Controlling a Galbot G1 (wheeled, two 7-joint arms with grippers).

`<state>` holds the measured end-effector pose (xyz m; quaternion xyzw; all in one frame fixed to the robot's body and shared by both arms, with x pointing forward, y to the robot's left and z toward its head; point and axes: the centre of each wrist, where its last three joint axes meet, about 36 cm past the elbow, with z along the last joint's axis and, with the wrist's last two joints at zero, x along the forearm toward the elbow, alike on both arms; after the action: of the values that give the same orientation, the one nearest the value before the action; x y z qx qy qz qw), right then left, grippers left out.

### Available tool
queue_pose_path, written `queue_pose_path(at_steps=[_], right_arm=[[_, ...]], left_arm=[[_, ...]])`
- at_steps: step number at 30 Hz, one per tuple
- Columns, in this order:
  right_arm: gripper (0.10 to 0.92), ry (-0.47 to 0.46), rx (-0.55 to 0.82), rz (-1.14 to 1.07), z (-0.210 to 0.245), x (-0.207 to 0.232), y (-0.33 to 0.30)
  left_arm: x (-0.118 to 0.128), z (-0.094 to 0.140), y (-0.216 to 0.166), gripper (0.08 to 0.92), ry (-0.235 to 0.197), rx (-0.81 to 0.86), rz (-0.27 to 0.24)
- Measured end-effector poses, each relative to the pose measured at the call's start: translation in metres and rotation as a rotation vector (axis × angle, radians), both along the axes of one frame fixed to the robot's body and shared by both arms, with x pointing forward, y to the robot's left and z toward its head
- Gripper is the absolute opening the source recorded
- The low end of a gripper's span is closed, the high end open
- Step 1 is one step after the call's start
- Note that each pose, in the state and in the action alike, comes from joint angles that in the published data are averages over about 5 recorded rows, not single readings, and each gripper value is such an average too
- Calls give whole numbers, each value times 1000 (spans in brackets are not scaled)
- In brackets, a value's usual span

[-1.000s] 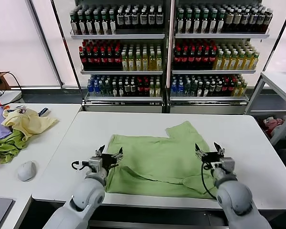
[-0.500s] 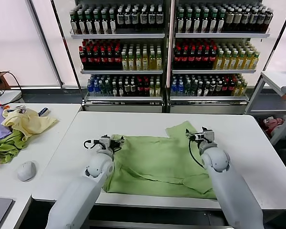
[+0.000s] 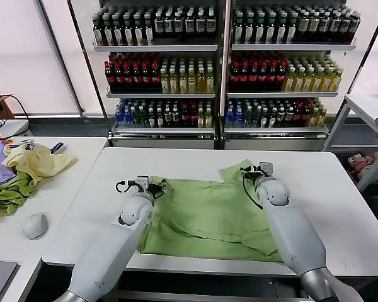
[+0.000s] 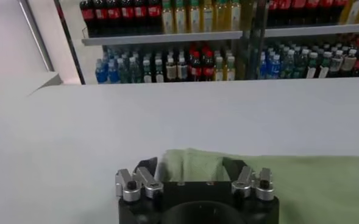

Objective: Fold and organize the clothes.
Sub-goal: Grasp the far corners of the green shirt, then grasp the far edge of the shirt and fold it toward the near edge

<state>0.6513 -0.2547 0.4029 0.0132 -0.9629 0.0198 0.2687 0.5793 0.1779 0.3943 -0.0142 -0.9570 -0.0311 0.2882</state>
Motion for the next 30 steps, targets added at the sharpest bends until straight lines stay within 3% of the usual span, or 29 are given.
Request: queue_pose_path(at_steps=[10,17,30], right_arm=[[328,25,43,11,-8,-4,-5],[143,-27,71,24,-6,-23,-6],[117,-185,125,50,33,-96,-25]], left_arm=[[-7,-3,10,311,17,-26,2],[-20,-2,16,119,-16,-69,-7],[-69,23,30,91,-168,-165,-67]])
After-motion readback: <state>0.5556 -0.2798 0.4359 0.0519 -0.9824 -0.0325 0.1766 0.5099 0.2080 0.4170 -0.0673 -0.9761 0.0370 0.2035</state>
